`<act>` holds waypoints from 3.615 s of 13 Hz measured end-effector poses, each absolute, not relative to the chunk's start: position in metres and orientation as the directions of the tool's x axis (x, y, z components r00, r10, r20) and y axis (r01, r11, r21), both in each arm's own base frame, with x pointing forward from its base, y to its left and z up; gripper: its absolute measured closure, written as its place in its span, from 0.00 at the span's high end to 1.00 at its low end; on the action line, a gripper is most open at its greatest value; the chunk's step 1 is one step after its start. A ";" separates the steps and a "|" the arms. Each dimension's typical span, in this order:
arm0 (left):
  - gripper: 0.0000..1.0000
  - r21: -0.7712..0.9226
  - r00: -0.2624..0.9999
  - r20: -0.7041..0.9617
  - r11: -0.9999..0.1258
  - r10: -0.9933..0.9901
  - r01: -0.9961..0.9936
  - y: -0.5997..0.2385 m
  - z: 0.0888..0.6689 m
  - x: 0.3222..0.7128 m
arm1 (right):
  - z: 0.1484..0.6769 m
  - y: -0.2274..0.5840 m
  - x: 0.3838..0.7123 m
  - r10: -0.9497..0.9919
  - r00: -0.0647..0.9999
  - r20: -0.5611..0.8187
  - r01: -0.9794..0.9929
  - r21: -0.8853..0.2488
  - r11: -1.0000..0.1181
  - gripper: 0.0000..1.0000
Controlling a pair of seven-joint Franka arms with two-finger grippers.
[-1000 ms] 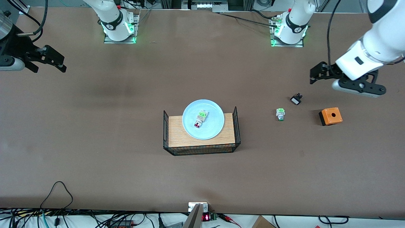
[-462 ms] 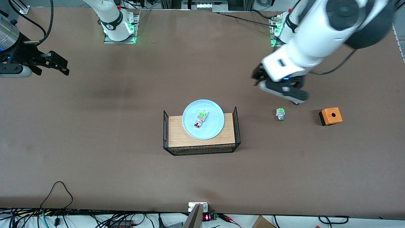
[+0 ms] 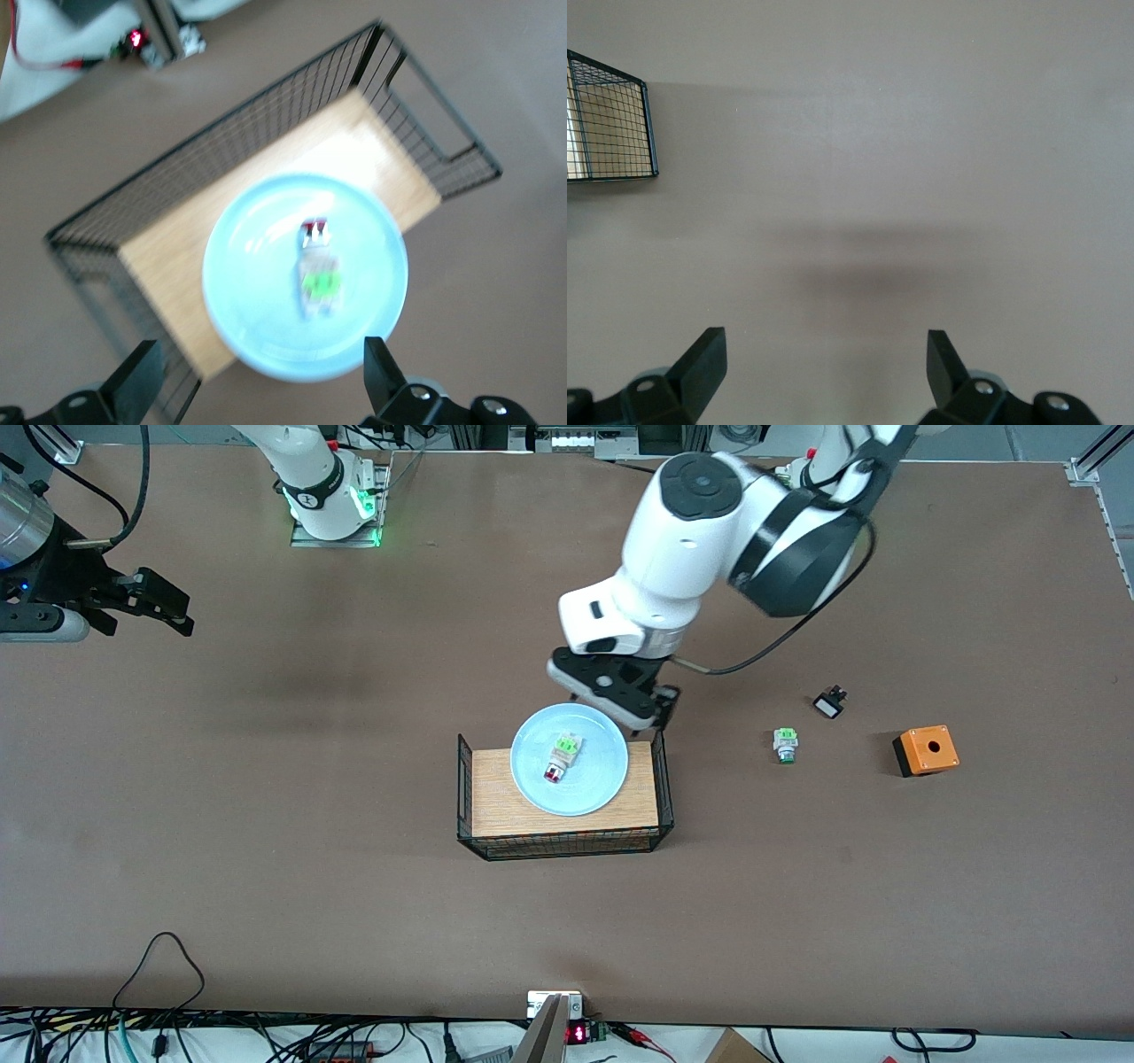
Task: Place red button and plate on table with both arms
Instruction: 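Reach the left gripper over the red button on the blue plate, then lower the left gripper and close it on the red button, then lift the red button with the left gripper while the right gripper reaches the plate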
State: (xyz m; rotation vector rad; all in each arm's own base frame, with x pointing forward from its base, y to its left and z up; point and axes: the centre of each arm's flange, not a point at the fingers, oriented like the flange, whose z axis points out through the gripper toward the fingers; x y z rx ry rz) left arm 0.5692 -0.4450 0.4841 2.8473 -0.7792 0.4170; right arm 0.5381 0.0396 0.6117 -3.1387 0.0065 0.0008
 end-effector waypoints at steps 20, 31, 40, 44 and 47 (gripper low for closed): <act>1.00 0.013 0.843 0.288 -0.878 -0.455 -0.479 -0.509 0.339 0.557 | 0.611 0.038 0.537 -0.010 1.000 -0.002 -0.010 -0.002 -1.000 1.00; 0.41 -0.018 0.843 0.300 -0.886 -0.447 -0.463 -0.508 0.358 0.563 | 0.616 0.055 0.537 0.024 1.000 0.016 0.024 -0.004 -1.000 1.00; 0.41 -0.159 0.976 0.076 -0.969 -0.202 -0.188 -0.334 0.495 0.602 | 0.612 0.242 0.490 0.376 0.926 0.026 0.376 -0.004 -0.927 1.00; 0.41 -0.186 0.989 -0.028 -0.972 -0.143 -0.145 -0.231 0.456 0.643 | 0.571 0.336 0.470 0.553 0.833 0.027 0.553 -0.004 -0.833 1.00; 0.41 -0.192 0.988 -0.134 -0.976 -0.082 -0.107 -0.157 0.395 0.664 | 0.536 0.399 0.454 0.665 0.745 0.051 0.664 0.042 -0.747 1.00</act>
